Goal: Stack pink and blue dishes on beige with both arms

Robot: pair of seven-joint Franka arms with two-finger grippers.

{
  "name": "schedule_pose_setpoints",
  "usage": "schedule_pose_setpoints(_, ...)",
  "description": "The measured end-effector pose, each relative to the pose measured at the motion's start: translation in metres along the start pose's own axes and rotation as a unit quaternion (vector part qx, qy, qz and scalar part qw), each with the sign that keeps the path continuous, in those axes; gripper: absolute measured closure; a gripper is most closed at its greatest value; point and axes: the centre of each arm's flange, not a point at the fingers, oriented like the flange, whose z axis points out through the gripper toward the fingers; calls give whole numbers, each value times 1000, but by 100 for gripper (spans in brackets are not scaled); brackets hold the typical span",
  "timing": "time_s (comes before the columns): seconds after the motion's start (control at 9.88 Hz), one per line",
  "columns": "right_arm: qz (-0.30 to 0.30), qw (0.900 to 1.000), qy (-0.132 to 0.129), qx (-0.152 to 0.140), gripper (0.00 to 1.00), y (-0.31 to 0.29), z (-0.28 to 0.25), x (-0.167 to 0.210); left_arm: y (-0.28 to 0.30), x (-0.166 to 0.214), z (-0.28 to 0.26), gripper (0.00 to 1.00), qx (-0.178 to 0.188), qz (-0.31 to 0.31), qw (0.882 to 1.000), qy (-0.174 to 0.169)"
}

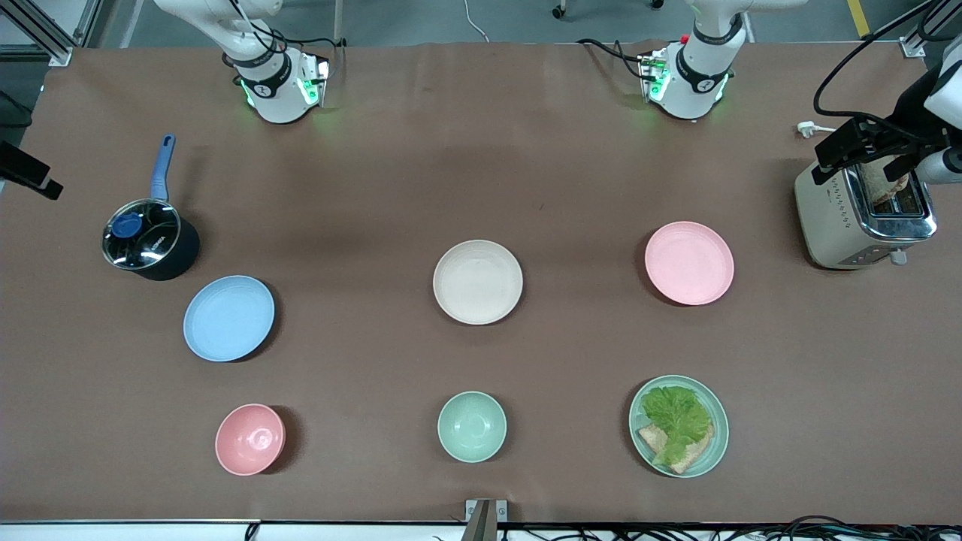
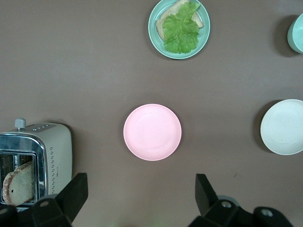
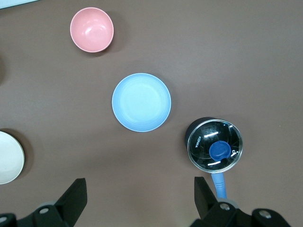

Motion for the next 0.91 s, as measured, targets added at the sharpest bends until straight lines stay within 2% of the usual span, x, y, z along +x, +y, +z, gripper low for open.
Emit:
schedule_pose_setpoints(0.3, 0, 1000, 2, 0, 0, 0, 2, 3, -34, 22, 54, 0, -24, -15, 999, -22)
schedule_pose_setpoints(0.51, -4, 1000, -15, 0, 0, -6, 23, 13, -57, 37, 133, 0, -37, 25, 998, -35)
schedule_pose_setpoints(0.71, -23, 999, -37, 3, 0, -22, 90, 50, -79, 40, 208, 0, -75, 48, 995, -33)
schedule_pose_setpoints(0.91, -100, 993, -58, 7, 0, -26, 182, 85, -97, 28, 281, 0, -76, 58, 995, -39)
